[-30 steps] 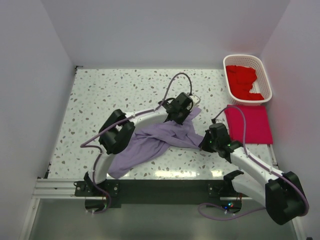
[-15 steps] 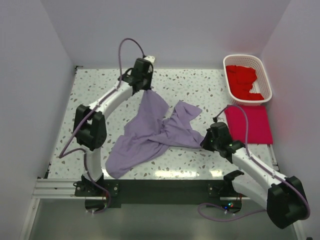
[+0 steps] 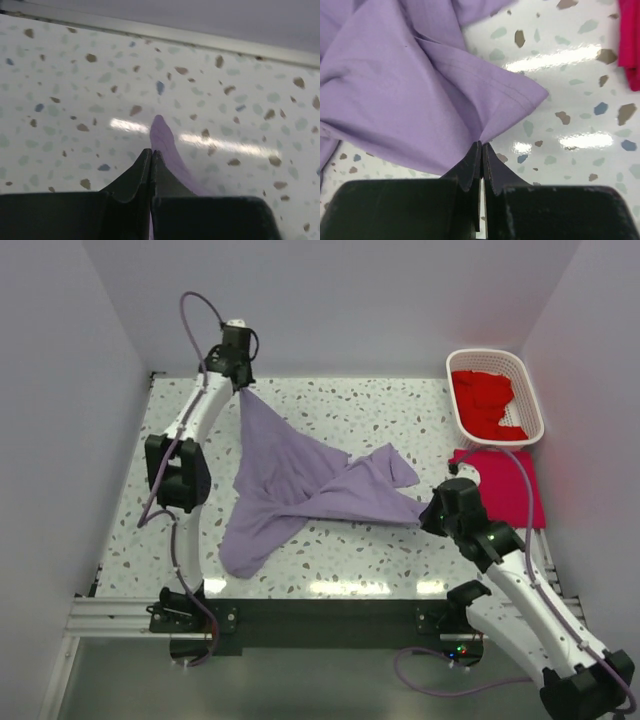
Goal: Fold and stack the t-shirts
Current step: Flatten the tshirt out
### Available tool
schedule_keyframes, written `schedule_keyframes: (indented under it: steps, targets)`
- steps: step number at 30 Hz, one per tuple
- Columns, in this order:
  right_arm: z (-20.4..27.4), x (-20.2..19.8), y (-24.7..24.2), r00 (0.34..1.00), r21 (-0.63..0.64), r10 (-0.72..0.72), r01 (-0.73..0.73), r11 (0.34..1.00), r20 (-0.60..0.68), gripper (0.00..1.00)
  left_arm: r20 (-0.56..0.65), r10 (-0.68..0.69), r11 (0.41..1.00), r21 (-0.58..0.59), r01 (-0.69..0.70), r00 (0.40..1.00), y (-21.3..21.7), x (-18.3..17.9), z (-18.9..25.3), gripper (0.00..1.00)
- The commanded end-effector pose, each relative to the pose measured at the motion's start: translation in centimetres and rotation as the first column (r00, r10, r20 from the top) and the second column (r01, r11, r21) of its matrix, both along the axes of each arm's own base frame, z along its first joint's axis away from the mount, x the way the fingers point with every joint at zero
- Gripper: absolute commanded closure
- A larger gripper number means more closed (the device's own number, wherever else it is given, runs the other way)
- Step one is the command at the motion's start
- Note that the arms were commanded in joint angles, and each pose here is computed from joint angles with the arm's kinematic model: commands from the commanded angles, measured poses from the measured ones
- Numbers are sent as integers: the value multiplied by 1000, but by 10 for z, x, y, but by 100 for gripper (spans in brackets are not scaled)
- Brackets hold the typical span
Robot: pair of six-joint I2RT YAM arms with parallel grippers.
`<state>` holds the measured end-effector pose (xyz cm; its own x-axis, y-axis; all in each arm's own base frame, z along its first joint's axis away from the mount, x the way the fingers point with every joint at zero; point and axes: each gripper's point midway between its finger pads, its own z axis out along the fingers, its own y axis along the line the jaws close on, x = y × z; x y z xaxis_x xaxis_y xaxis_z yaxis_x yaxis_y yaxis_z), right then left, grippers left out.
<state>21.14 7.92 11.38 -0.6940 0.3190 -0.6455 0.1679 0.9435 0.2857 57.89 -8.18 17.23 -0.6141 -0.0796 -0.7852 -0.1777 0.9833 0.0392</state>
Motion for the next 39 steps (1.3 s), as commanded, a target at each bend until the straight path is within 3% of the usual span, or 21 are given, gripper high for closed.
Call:
schedule_keyframes:
  steps: [1, 3, 7, 10, 13, 14, 15, 17, 20, 21, 22, 24, 27, 29, 30, 31, 39]
  targets:
    - [41, -6, -30, 991, -65, -126, 129, 989, 51, 100, 159, 335, 942, -28, -335, 929, 115, 13, 64, 100]
    - [54, -11, -41, 985, -99, -156, 162, 982, 67, 100, 192, 376, 926, -48, -374, 906, 134, 12, 72, 99]
    - [80, -19, -62, 970, -144, -209, 227, 963, 125, 100, 161, 443, 896, -31, -444, 882, 171, -1, 46, 91]
    - [72, -28, -66, 974, -169, -212, 223, 960, 84, 99, 141, 433, 901, -26, -434, 890, 173, 3, 31, 88]
    - [70, -30, -60, 977, -139, -203, 211, 968, 71, 80, 129, 386, 922, -48, -383, 913, 164, 12, 25, 74]
    - [73, -27, -57, 977, -123, -197, 207, 971, 87, 63, 128, 360, 933, -70, -353, 924, 157, 14, 26, 70]
    - [76, -23, -52, 979, -103, -182, 191, 976, 96, 53, 141, 344, 938, -88, -335, 928, 152, 16, 32, 58]
    - [80, -11, -45, 981, -97, -149, 162, 982, 121, 39, 153, 284, 955, -134, -265, 946, 134, 18, 40, 48]
    - [76, 10, -8, 995, -49, 13, -8, 999, 101, 36, 183, 200, 973, -150, -174, 963, 96, 9, 63, 30]
    - [76, 16, 3, 993, -30, 61, -59, 998, 99, 36, 202, 174, 977, -156, -143, 964, 85, 1, 80, 22]
    - [71, 18, 24, 982, 7, 168, -169, 986, 86, 36, 176, 132, 982, -155, -105, 976, 64, -8, 73, 21]
    - [63, 38, 41, 974, 28, 210, -213, 977, 82, 37, 178, 110, 982, -173, -79, 978, 47, -32, 88, 21]
    - [55, 70, 56, 962, -1, 259, -260, 966, 87, 40, 46, 52, 980, -193, -43, 998, 16, -92, 39, 21]
    - [51, 91, 63, 957, -28, 278, -277, 960, 84, 42, -3, 39, 975, -217, -39, 999, 10, -124, 21, 22]
    - [33, 102, 64, 960, -51, 279, -277, 959, 28, 42, 31, 27, 969, -247, -18, 999, 6, -140, 33, 22]
    - [34, 116, 65, 958, -83, 285, -282, 956, 33, 42, -49, -4, 971, -240, -8, 999, 0, -167, -3, 22]
    - [-19, 191, 80, 926, -208, 371, -376, 903, -65, 32, -215, -177, 960, -253, 120, 960, -36, -283, -72, 16]
